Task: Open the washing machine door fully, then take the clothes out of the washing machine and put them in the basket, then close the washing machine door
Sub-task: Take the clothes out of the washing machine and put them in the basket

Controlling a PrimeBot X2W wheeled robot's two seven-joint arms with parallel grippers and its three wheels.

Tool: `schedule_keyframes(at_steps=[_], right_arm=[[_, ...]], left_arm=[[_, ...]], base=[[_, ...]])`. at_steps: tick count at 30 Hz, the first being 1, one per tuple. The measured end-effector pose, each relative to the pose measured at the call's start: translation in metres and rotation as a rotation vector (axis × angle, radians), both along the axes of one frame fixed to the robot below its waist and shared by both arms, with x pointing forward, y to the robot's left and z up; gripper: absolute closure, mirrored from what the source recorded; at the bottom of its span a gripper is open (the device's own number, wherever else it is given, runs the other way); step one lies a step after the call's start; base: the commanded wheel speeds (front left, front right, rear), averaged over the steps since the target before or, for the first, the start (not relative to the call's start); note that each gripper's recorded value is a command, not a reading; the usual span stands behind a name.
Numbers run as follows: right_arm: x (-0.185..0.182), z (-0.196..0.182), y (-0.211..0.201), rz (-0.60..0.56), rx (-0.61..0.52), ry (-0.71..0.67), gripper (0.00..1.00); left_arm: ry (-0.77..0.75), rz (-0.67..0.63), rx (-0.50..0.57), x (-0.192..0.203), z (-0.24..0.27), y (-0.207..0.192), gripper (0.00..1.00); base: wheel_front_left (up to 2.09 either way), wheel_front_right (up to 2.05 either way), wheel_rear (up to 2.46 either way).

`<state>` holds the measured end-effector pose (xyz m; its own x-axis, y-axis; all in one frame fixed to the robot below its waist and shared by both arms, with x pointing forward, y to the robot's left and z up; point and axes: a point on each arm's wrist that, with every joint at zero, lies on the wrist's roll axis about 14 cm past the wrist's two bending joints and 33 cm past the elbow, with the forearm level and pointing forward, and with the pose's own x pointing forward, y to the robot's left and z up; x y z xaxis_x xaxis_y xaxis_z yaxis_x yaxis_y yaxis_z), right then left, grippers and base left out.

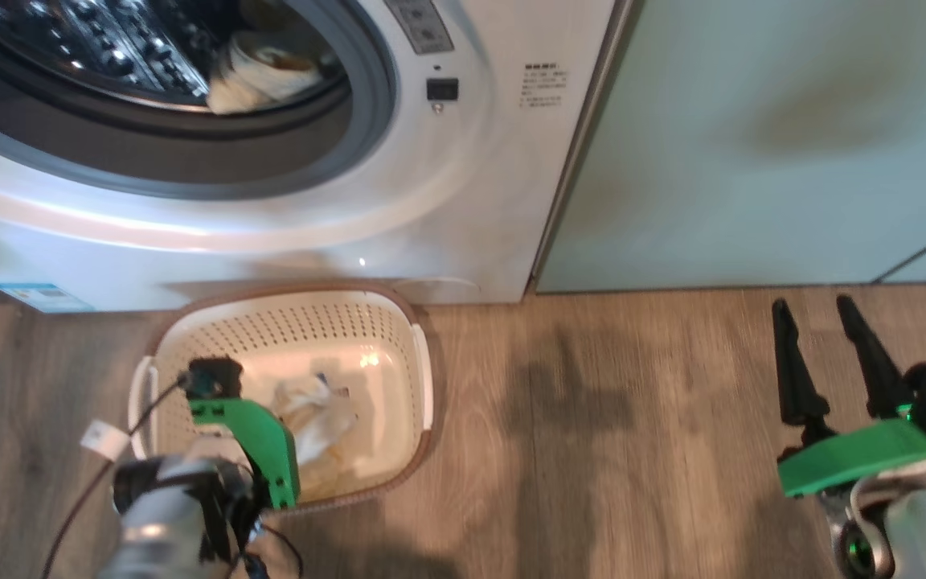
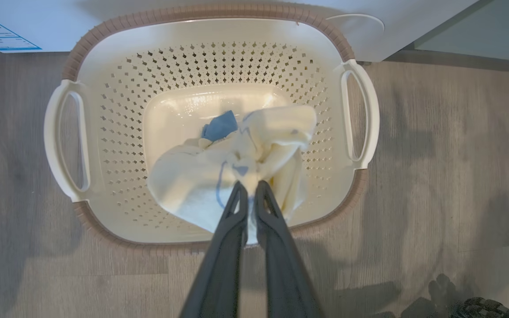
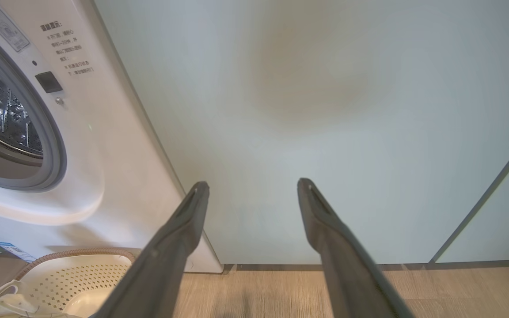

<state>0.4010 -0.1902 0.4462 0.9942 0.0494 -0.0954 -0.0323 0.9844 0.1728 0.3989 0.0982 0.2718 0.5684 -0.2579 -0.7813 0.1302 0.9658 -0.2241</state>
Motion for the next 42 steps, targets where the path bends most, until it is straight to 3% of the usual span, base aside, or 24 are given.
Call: schedule_keyframes(at_steps=[8, 19, 20, 22, 23, 24, 35, 42], right_arm=[[0.018, -0.014, -0.009, -0.019, -0.015, 0.027, 0.00], [0.035, -0.036, -0.019, -0.045, -0.029, 0.072, 0.00], [0.036, -0.037, -0.020, -0.048, -0.031, 0.074, 0.00], [0.037, -0.038, -0.022, -0.053, -0.034, 0.075, 0.00], [0.037, -0.038, -0.023, -0.055, -0.035, 0.076, 0.00], [0.037, -0.039, -0.023, -0.056, -0.034, 0.077, 0.00], [0.037, -0.014, -0.019, -0.052, -0.022, 0.015, 0.00], [0.012, -0.005, -0.018, -0.060, -0.008, 0.007, 0.00]], left_arm=[[0.014, 0.001, 0.041, 0.030, -0.022, 0.004, 1.00], [0.082, -0.011, 0.069, 0.039, -0.061, 0.000, 1.00], [0.088, -0.012, 0.071, 0.039, -0.064, 0.000, 0.96], [0.097, -0.016, 0.072, 0.037, -0.068, -0.002, 0.55], [0.092, -0.014, 0.073, 0.037, -0.069, -0.002, 0.22], [0.087, -0.011, 0.075, 0.038, -0.068, -0.001, 0.00], [-0.103, 0.053, 0.052, 0.062, -0.027, 0.008, 0.00], [-0.229, 0.091, 0.024, 0.065, 0.014, 0.019, 0.00]], base=[[0.00, 0.00, 0.00], [0.00, 0.00, 0.00], [0.00, 0.00, 0.00], [0.00, 0.00, 0.00], [0.00, 0.00, 0.00], [0.00, 0.00, 0.00], [0.00, 0.00, 0.00], [0.00, 0.00, 0.00]])
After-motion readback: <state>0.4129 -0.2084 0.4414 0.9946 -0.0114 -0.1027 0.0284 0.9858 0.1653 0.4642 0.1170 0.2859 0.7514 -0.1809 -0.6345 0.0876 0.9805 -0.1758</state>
